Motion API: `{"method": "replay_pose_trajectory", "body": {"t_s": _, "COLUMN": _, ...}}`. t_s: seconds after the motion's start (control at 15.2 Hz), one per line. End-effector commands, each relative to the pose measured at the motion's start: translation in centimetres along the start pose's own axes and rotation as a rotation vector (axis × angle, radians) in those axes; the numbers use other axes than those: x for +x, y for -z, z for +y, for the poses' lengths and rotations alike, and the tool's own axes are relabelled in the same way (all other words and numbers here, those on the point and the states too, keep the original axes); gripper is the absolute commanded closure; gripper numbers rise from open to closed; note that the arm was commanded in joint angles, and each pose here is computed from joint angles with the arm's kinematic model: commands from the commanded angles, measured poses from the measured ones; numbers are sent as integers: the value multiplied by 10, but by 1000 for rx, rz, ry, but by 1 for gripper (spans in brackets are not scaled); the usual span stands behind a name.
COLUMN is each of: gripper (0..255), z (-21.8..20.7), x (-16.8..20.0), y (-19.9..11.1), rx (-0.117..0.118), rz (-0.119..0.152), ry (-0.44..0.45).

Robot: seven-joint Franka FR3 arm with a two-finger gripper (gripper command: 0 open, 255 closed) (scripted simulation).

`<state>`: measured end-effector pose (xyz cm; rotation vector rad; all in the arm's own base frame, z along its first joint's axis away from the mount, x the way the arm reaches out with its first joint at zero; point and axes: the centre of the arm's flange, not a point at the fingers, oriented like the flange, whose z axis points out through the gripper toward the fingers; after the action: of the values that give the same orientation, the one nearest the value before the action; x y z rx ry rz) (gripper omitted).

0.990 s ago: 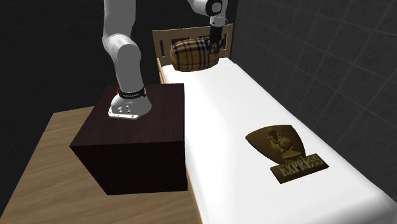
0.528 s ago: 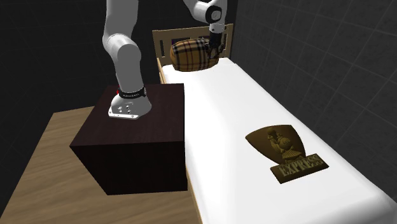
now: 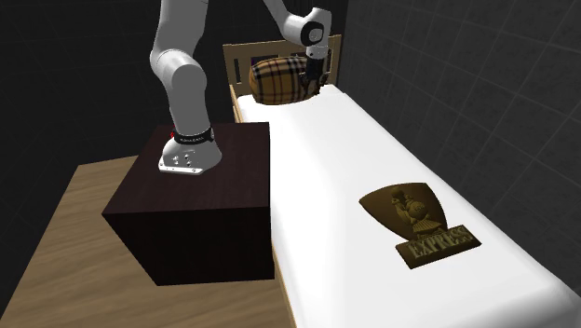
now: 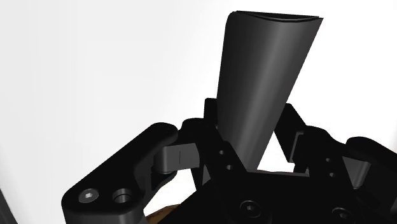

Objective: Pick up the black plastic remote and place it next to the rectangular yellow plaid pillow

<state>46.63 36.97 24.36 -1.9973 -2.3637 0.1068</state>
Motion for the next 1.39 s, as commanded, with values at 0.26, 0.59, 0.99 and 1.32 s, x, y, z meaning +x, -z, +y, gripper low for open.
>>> {"method": "replay_pose_trajectory", "body": {"t_s": 0.26, "gripper": 255, "z": 3, "x": -1, "y": -32, "rx": -1, "rz": 0, "ry": 0}}
{"method": "replay_pose_trajectory", "body": {"t_s": 0.59, "gripper": 255, "z": 5, "x": -1, "y": -58, "rx": -1, "rz": 0, "ry": 0}}
{"method": "replay_pose_trajectory", "body": {"t_s": 0.99, "gripper": 255, "z": 7, "x": 0, "y": -89, "rx": -1, "rz": 0, "ry": 0}}
{"method": "replay_pose_trajectory", "body": {"t_s": 1.32, "gripper": 255, "z": 9, "x": 0, "y": -116, "rx": -1, "rz": 0, "ry": 0}}
